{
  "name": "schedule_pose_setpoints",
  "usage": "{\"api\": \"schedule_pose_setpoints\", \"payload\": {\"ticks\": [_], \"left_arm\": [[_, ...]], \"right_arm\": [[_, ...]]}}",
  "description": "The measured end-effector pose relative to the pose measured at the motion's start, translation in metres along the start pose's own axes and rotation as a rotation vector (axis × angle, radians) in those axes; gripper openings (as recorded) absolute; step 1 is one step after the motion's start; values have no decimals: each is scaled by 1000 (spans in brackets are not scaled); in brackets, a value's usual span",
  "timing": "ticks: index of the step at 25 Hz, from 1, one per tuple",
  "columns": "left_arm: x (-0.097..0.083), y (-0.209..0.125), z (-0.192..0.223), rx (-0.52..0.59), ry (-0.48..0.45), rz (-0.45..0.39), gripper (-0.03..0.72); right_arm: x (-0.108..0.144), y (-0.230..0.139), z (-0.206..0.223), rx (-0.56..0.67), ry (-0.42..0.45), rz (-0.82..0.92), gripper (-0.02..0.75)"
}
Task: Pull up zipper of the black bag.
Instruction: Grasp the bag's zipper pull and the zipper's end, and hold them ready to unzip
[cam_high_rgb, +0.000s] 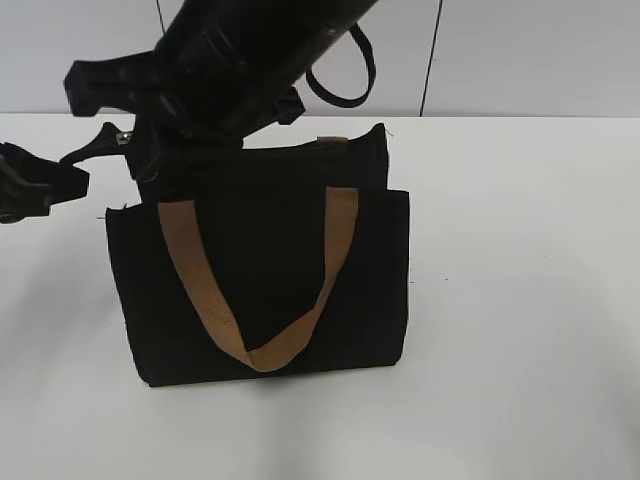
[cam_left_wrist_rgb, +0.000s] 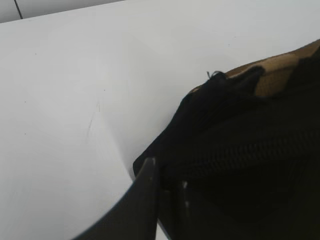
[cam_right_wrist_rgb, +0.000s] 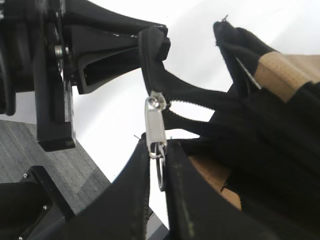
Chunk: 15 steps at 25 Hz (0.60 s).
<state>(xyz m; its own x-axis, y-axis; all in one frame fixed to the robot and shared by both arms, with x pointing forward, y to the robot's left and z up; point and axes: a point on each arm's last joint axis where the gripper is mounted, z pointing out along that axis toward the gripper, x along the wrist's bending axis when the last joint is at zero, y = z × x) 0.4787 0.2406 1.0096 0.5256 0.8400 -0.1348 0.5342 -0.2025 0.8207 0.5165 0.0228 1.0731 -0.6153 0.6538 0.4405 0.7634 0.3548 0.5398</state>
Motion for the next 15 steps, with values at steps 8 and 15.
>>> {"api": "schedule_pose_setpoints", "payload": {"ticks": [8, 15], "left_arm": [[10, -1, 1, 9, 98, -15, 22], [13, -5, 7, 34, 103, -25, 22]], "right_arm": [[-2, 7, -8, -22, 116, 32, -15], [-20, 11, -14, -26, 96, 48, -15]]}}
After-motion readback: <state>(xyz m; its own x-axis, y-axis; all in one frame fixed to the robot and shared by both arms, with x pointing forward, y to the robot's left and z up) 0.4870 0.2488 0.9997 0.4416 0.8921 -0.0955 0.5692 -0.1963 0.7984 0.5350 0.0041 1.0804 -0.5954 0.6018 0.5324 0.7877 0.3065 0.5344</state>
